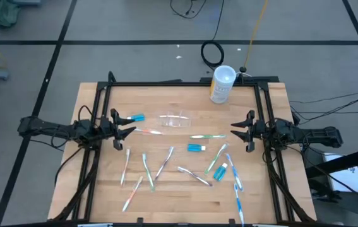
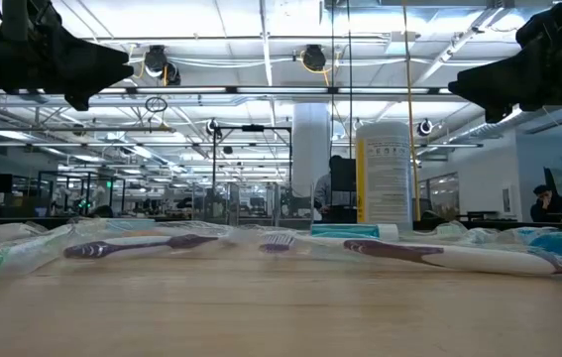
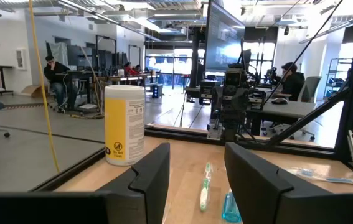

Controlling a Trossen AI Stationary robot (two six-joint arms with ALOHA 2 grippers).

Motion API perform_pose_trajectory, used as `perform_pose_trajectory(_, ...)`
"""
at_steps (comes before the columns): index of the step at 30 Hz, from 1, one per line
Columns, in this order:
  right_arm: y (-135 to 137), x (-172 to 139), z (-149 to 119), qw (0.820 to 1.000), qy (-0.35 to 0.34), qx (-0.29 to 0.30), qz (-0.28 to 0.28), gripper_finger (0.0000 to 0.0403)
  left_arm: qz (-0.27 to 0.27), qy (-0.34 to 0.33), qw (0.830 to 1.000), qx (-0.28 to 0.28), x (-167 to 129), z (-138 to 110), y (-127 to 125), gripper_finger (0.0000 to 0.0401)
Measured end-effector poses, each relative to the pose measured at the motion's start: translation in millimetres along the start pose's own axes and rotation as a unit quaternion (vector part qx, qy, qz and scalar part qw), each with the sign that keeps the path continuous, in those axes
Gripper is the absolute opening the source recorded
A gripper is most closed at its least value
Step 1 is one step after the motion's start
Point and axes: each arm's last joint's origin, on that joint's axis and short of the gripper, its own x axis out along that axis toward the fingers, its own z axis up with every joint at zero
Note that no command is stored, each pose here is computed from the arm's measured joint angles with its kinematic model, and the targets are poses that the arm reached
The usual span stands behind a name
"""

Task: Pick & Place toothbrushing station

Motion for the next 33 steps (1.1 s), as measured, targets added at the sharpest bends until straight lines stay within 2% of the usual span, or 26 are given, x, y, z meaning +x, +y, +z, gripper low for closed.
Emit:
perform_pose_trajectory(9,-0.1,0.0,0.8,1.0,-0.004,0.02,-0.002,0.013,0.001,0.0,1.0,0.027,0.0,0.0,0.0,0.0157)
perform_pose_trajectory(13,-3.6,-0.5,8.0,0.994,-0.037,-0.075,-0.063,0.013,0.001,-0.001,1.0,0.024,0.0,0.2,0.1,0.0157)
perform_pose_trajectory(15,-6.3,-1.9,15.6,0.983,-0.065,-0.125,-0.117,0.013,0.001,-0.006,1.0,0.015,0.0,1.3,0.1,0.0157)
perform_pose_trajectory(18,-10.9,-7.7,33.6,0.948,-0.123,-0.196,-0.219,0.013,0.0,-0.018,0.999,-0.04,-0.1,3.7,0.1,0.0157)
perform_pose_trajectory(20,-13.3,-14.2,45.8,0.927,-0.171,-0.197,-0.27,0.013,-0.001,-0.028,0.997,-0.071,-0.2,5.7,0.2,0.0157)
perform_pose_trajectory(22,-14.7,-19.7,53.8,0.916,-0.211,-0.173,-0.295,0.013,0.008,-0.039,0.996,-0.08,-0.3,7.7,0.8,0.0157)
perform_pose_trajectory(26,-15.4,-24.1,59.3,0.907,-0.242,-0.159,-0.306,0.013,0.029,-0.077,0.992,-0.099,-1.2,15.4,2.7,0.0157)
perform_pose_trajectory(29,-15.1,-21.3,55.8,0.911,-0.219,-0.175,-0.303,0.013,0.046,-0.087,0.99,-0.102,-1.6,17.2,3.8,0.0157)
perform_pose_trajectory(33,-14.6,-17.1,49.9,0.915,-0.181,-0.204,-0.297,0.013,0.088,-0.054,0.988,-0.115,-0.9,9.8,5.7,0.0157)
